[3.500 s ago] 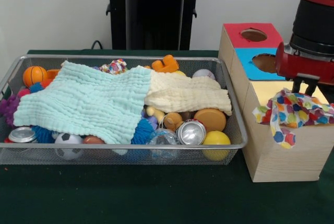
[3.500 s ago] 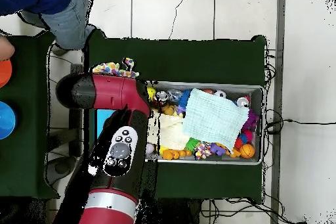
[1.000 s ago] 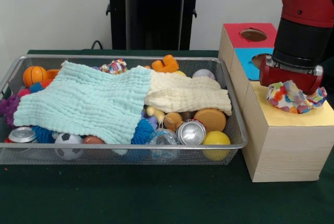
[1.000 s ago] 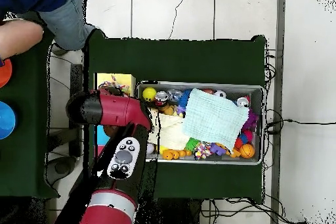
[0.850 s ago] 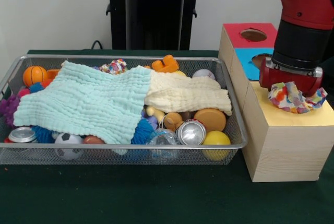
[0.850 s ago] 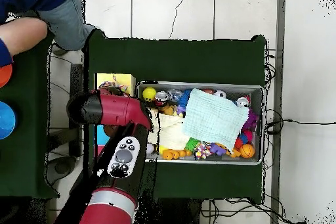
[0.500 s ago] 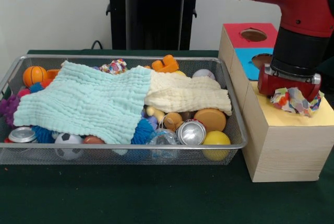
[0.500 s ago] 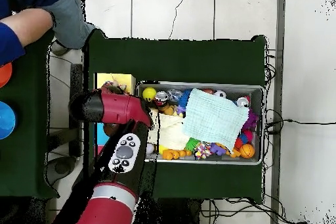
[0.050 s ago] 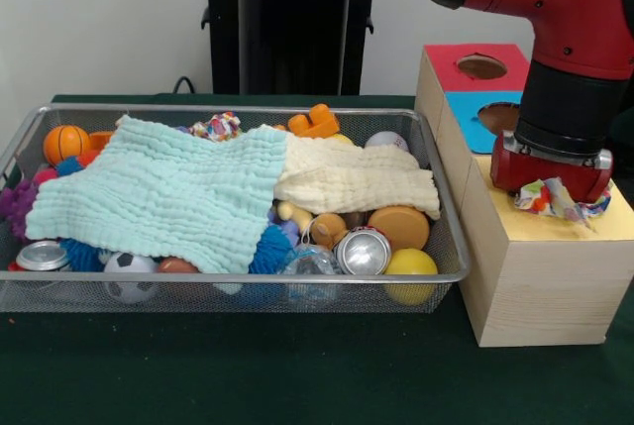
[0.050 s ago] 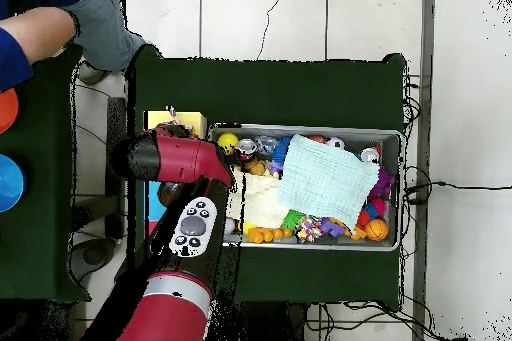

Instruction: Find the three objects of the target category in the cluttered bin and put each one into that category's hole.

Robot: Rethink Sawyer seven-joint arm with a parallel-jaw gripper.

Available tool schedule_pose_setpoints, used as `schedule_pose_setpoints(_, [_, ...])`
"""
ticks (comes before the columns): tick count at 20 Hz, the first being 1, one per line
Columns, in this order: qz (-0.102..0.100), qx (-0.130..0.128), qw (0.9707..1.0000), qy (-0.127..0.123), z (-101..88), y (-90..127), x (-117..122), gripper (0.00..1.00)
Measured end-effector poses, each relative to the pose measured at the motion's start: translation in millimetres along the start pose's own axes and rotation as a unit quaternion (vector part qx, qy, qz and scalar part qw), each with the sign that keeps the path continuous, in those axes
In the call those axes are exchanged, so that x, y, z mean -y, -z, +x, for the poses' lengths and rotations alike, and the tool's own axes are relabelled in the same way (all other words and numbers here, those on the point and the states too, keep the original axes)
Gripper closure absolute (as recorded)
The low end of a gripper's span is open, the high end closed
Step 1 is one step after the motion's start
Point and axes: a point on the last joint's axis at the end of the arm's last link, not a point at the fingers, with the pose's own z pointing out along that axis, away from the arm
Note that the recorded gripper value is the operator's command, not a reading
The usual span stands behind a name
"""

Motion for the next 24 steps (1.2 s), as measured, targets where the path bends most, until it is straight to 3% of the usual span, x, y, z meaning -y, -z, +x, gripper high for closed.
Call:
schedule_pose_setpoints(7, [0.0,-0.005,1.0,-0.001,-0.5,0.1,-0.1,1.0])
schedule_pose_setpoints(17, [0.0,-0.037,0.9993,-0.001,-6.9,-0.9,-1.8,1.0])
schedule_pose_setpoints(24, [0.009,-0.032,0.9994,0.008,-7.0,-1.0,-4.1,1.0])
